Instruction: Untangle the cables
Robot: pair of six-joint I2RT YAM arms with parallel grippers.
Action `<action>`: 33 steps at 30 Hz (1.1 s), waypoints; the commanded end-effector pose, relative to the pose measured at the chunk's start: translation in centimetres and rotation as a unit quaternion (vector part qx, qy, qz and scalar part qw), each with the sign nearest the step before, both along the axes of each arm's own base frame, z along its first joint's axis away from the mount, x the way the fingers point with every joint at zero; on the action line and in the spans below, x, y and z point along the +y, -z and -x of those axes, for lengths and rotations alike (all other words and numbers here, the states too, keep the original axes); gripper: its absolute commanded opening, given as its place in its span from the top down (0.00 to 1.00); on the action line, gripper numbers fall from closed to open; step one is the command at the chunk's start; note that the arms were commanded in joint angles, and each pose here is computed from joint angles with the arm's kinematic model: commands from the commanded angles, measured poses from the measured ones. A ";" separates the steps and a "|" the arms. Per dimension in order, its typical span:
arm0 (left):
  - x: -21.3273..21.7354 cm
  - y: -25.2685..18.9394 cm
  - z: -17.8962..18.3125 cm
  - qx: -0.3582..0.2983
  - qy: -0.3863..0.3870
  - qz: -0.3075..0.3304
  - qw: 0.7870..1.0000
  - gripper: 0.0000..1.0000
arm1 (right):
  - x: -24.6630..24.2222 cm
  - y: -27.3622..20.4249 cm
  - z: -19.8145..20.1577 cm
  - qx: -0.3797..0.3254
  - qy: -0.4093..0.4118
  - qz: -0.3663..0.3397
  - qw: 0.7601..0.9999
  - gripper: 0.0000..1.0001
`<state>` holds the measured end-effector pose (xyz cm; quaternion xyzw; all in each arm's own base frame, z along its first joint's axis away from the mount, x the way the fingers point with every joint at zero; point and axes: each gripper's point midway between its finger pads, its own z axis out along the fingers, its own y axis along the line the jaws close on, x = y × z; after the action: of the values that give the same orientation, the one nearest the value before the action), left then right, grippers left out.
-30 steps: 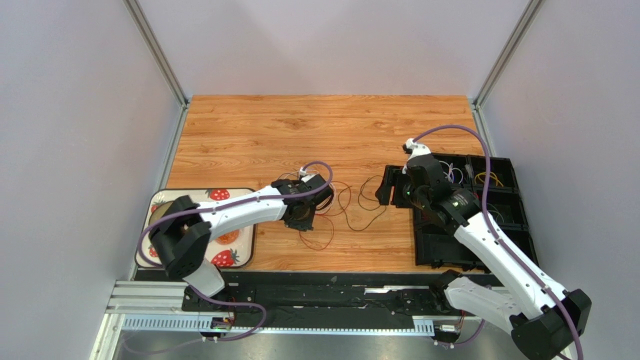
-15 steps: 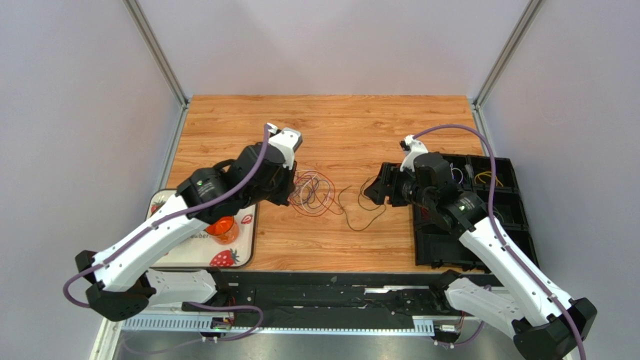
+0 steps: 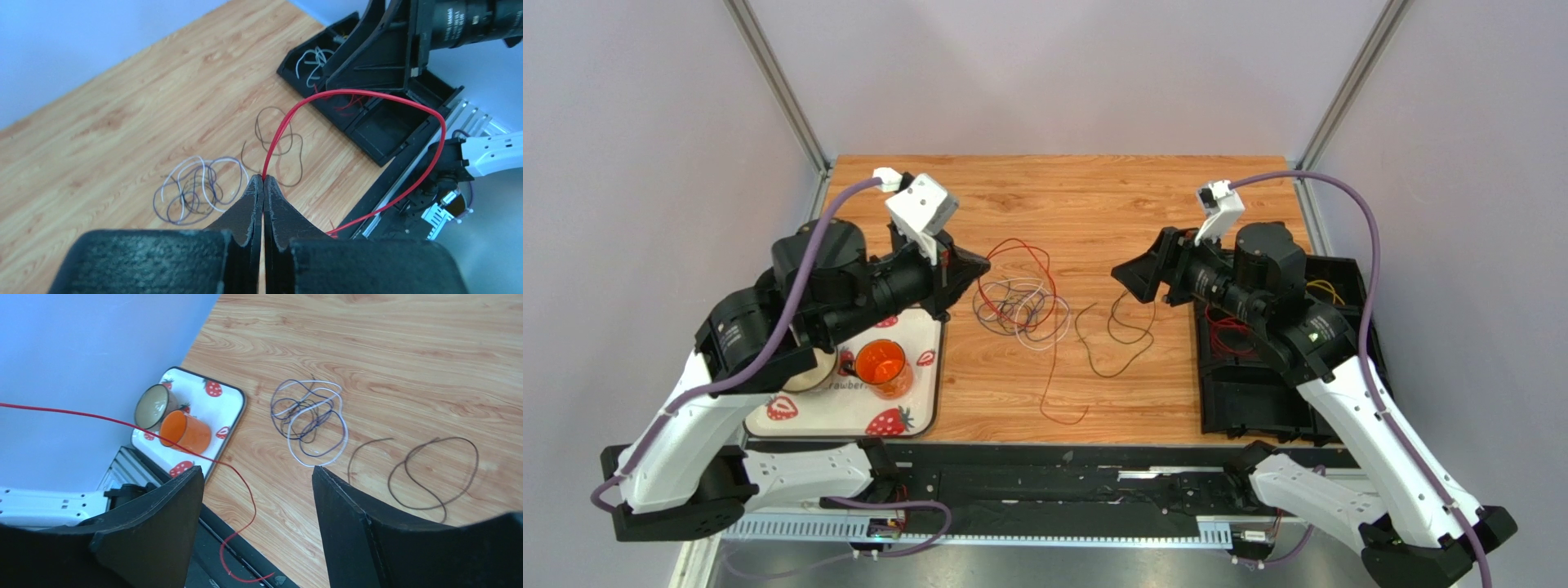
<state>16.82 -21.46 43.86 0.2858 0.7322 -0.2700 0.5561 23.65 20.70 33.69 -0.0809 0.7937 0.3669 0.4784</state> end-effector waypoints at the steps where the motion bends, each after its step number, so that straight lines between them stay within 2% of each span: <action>1: -0.4 -2.6 0.5 -0.063 0.035 0.028 0.997 1.00 | 1.3 -3.9 1.1 -0.048 -0.058 -0.049 0.996 0.30; 5: -1.0 2.5 -1.4 -0.032 -0.007 -0.001 0.999 1.00 | 1.1 -2.8 1.2 -0.038 -0.061 -0.047 0.996 0.30; 6: -1.4 5.5 -1.7 -0.002 -0.016 -0.015 1.000 1.00 | 0.5 -2.7 1.1 -0.040 -0.051 -0.047 0.997 0.30; 8: -2.0 8.0 -2.1 0.023 -0.028 -0.015 0.999 1.00 | -0.6 -1.6 0.5 -0.024 -0.024 -0.038 0.999 0.30; 9: -2.4 11.2 -2.3 0.055 -0.039 -0.027 0.997 1.00 | -1.3 -1.2 0.1 -0.024 -0.008 -0.028 0.999 0.31; 11: -3.0 13.4 -2.9 0.074 -0.060 -0.023 0.995 1.00 | -2.4 0.3 -0.4 -0.009 0.024 -0.002 1.000 0.31; 12: -3.3 16.3 -3.1 0.102 -0.069 -0.039 0.992 1.00 | -2.8 1.4 -0.4 0.002 0.032 0.013 0.999 0.31; 16: -4.0 22.3 -3.9 0.158 -0.108 -0.082 0.978 1.00 | -3.4 3.2 -0.3 0.021 0.042 0.029 0.998 0.32; 20: -3.5 28.1 -3.0 0.238 -0.143 -0.153 0.948 1.00 | -3.8 4.9 0.1 0.041 0.045 0.048 0.997 0.32; 26: -2.8 32.8 -0.4 0.298 -0.170 -0.203 0.917 1.00 | -2.3 8.6 1.8 0.101 -0.002 0.032 0.994 0.32; 33: -3.8 36.3 0.5 0.343 -0.188 -0.235 0.890 1.00 | -2.9 14.5 3.1 0.204 0.026 0.043 0.978 0.33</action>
<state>16.76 -24.35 8.82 0.1817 0.9484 -0.0677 0.2507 21.36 17.66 21.03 -0.0307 0.8795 0.3221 0.3491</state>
